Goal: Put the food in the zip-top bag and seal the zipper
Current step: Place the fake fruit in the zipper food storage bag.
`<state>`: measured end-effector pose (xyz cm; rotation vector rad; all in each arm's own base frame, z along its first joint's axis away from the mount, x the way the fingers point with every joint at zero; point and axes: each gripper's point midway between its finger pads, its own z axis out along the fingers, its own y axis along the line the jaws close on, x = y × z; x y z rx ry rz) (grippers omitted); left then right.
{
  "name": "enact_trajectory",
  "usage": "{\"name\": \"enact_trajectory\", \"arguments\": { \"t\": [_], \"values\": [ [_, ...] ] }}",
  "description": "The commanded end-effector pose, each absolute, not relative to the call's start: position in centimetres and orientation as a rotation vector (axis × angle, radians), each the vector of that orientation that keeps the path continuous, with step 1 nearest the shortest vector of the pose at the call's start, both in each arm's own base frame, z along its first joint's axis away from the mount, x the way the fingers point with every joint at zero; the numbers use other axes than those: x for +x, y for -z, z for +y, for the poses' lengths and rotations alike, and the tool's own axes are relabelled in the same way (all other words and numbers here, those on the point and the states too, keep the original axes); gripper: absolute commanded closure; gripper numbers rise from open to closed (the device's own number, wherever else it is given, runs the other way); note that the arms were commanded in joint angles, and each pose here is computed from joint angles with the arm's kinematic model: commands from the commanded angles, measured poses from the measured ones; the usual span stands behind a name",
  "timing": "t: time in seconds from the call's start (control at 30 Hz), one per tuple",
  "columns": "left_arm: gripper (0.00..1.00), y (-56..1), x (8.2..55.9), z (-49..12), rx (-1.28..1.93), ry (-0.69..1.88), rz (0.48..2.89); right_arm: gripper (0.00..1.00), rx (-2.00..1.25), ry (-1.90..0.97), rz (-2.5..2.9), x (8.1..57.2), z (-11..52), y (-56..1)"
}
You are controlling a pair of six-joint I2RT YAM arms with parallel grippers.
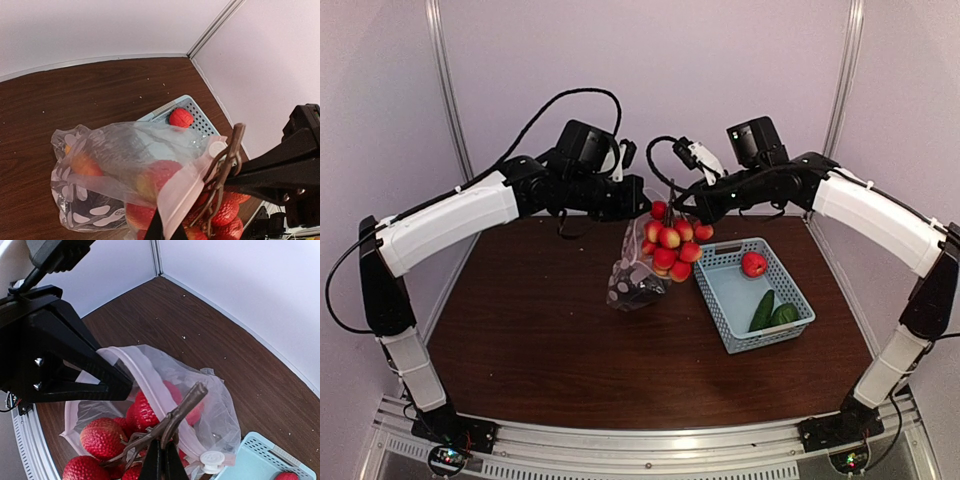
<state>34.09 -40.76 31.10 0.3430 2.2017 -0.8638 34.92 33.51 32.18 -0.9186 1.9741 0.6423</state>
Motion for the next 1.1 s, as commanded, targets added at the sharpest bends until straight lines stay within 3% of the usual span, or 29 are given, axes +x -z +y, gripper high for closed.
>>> {"name": "enact_trajectory", "arguments": {
  "t": [0.0,0.33,0.67,0.73,0.83,0.93,1.07],
  "values": [
    [1.0,-33.0,34.4,-42.3,0.305,0.959,2.125,1.0,-0.949,-0.723,1.969,33.0,35.6,-32.6],
    [1.0,-33.5,34.7,-42.6,0.265,1.0,2.099,1.0,-1.093,-0.742,1.983,30.9,36.2,-29.6],
    [1.0,-33.6,34.0,-42.4,0.286,1.027,2.08,1.0,-1.143,-0.781,1.941,29.1,36.2,-31.3],
    [1.0,-33.3,33.5,-42.7,0.309,1.052,2.083,0.94,-1.123,-0.736,1.911,29.3,35.6,-32.8],
    [1.0,-32.7,32.8,-43.2,0.349,1.079,2.098,0.93,-1.096,-0.594,1.867,30.6,34.4,-34.8],
    [1.0,-32.5,32.2,-43.4,0.361,1.085,2.098,1.0,-1.085,-0.513,1.901,31.7,33.9,-34.2],
    [1.0,-32.3,31.8,-42.8,0.283,1.086,2.074,1.0,-1.164,-0.609,2.007,30.5,35.0,-30.8]
  ]
}}
